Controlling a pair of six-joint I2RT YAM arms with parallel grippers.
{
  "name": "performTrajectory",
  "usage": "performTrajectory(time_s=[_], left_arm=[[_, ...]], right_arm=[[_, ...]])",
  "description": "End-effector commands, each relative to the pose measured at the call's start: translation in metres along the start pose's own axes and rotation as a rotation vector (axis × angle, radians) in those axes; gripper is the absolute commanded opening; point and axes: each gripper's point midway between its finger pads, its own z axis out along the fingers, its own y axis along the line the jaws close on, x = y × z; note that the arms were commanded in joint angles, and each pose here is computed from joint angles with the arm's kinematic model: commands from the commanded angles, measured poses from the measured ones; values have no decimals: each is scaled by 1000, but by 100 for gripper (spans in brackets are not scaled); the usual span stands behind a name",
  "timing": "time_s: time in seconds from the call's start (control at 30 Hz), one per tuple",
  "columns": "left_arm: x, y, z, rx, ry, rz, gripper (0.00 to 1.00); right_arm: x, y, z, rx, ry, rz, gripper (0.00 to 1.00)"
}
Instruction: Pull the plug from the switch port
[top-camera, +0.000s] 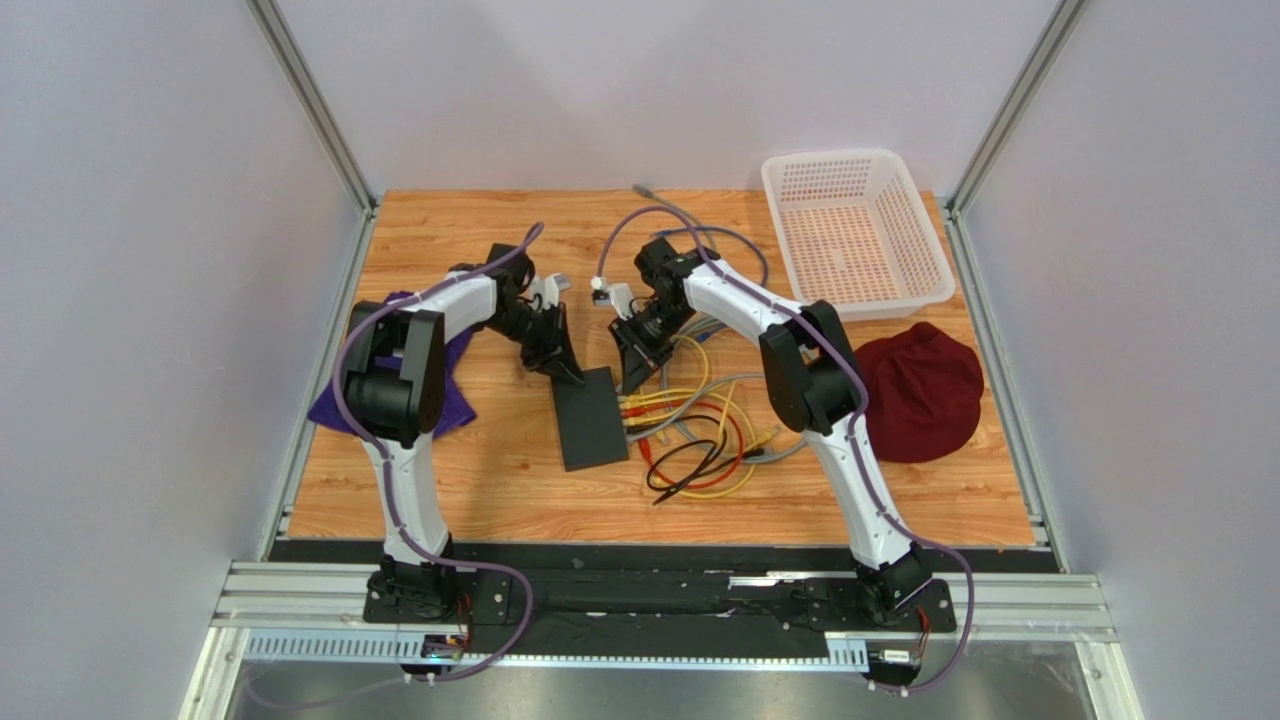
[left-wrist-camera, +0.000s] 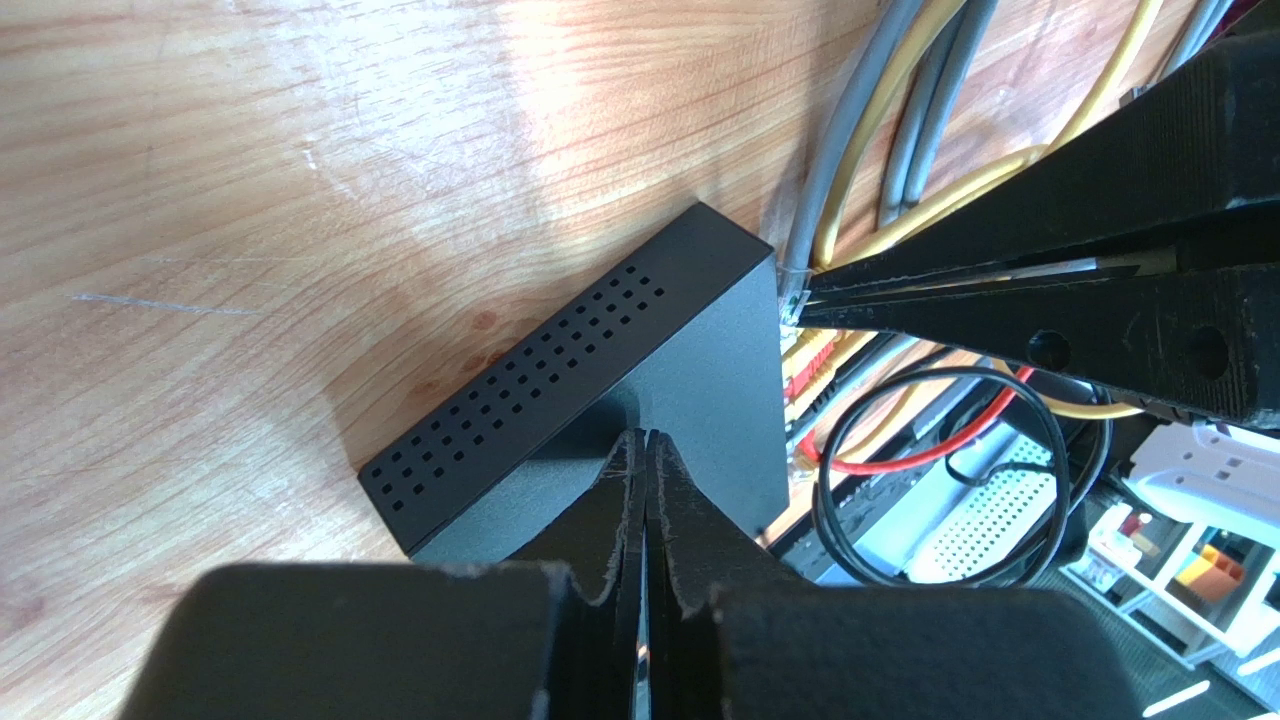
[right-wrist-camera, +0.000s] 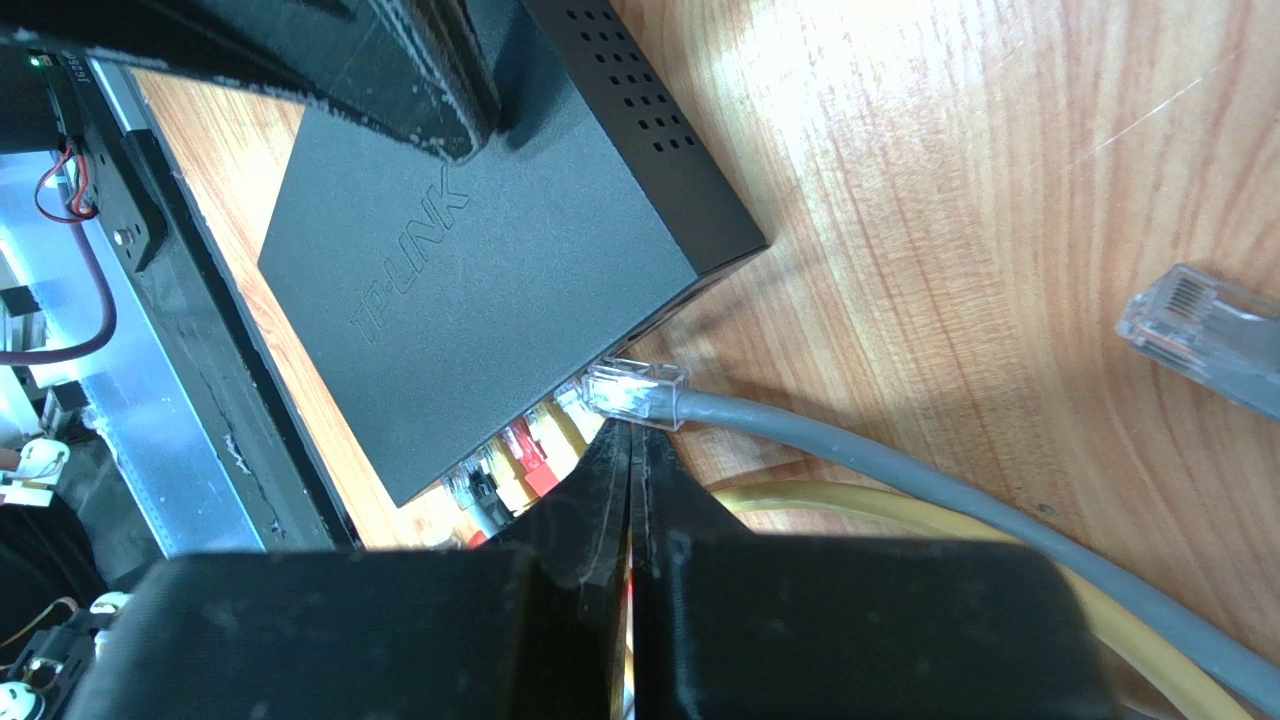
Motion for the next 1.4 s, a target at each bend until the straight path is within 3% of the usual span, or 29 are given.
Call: performTrajectory(time_s=[0.0,0.1,0.27,0.63,0.87,0.97,1.13,1.37], left_arm=[[-8,-3,-7,-21,-34,74,0],[-6,-2,-6,-25,-29,78,0],[-5,-4,-3,-22,-24,83,0],[-3,-6,0,-24,-13,88,0],[2,18,5,-125,15,73,0],[1,11,6,-94,11,75,0],[-5,2,1,-75,-7,89,0],[-6,-4,-1,-48,-14,93,0]], right_arm=[[21,-23,19,78,84,-36,17],[24,-22,18,72,96,-50,24],[27,-28,16,121,104,-58,27],[33,-63,9,379,176,-138,21],[62,-91,-21,553,345,-154,13],[42,-77,-42,518,248,-139,13],[9,-38,-83,415,72,-187,24],[18,-30,-88,355,110,-286,26]])
